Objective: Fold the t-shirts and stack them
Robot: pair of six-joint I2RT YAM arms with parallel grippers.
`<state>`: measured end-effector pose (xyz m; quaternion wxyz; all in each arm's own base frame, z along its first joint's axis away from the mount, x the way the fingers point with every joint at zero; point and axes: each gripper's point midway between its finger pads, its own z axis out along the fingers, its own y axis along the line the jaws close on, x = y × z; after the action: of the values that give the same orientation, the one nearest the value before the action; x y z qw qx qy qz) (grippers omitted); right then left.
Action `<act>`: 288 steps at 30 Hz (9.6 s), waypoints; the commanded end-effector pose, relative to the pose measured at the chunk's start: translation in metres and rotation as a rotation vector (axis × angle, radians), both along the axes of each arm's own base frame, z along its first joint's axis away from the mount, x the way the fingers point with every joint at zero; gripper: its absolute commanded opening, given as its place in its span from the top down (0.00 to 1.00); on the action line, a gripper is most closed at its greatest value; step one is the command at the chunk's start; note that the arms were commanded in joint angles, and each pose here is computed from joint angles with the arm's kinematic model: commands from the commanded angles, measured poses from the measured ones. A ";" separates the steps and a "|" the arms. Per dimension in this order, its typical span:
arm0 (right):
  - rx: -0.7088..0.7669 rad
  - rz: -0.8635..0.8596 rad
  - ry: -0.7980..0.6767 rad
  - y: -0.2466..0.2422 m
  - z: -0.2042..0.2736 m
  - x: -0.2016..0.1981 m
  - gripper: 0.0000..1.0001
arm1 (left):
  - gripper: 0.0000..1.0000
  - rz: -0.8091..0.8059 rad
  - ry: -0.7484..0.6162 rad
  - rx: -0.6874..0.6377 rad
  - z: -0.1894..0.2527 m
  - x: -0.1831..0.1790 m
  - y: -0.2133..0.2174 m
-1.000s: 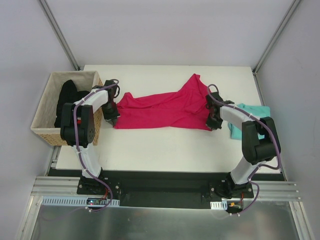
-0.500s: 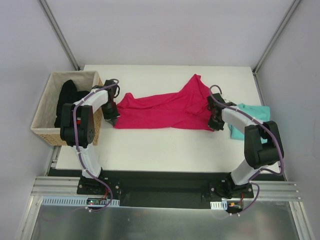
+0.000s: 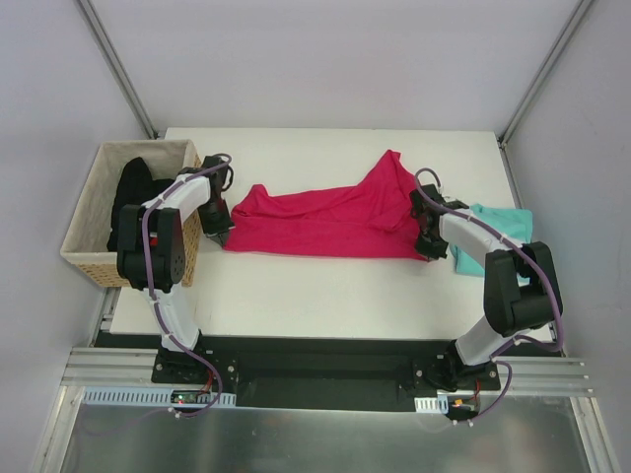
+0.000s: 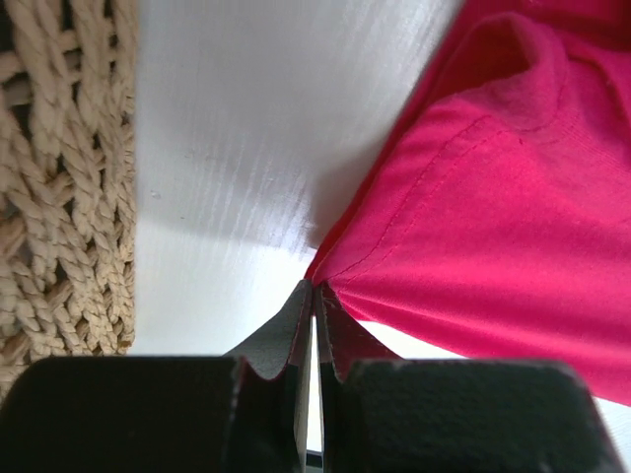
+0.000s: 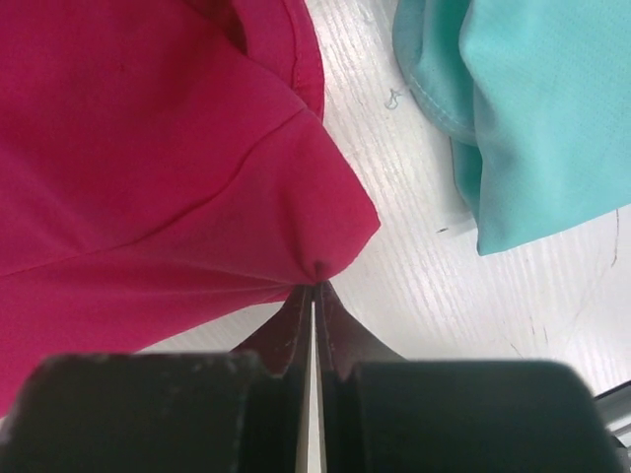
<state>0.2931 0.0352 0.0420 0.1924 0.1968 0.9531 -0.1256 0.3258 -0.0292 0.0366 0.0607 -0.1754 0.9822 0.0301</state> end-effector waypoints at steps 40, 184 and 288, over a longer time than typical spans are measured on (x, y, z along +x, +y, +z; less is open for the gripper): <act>-0.017 -0.003 -0.079 -0.007 0.055 0.014 0.49 | 0.76 0.007 -0.041 0.029 0.024 0.001 0.014; 0.558 0.398 -0.025 0.152 -0.003 0.058 0.99 | 1.00 -0.255 -0.028 -0.218 -0.012 0.021 -0.075; 0.477 0.466 -0.075 0.172 0.053 0.023 0.61 | 0.69 -0.225 -0.119 -0.177 0.038 -0.014 -0.059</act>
<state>0.3047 0.2175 0.0850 0.1908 0.0278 0.9654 0.1757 0.2987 -0.0903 0.0419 0.0649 -0.0650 0.9934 -0.0688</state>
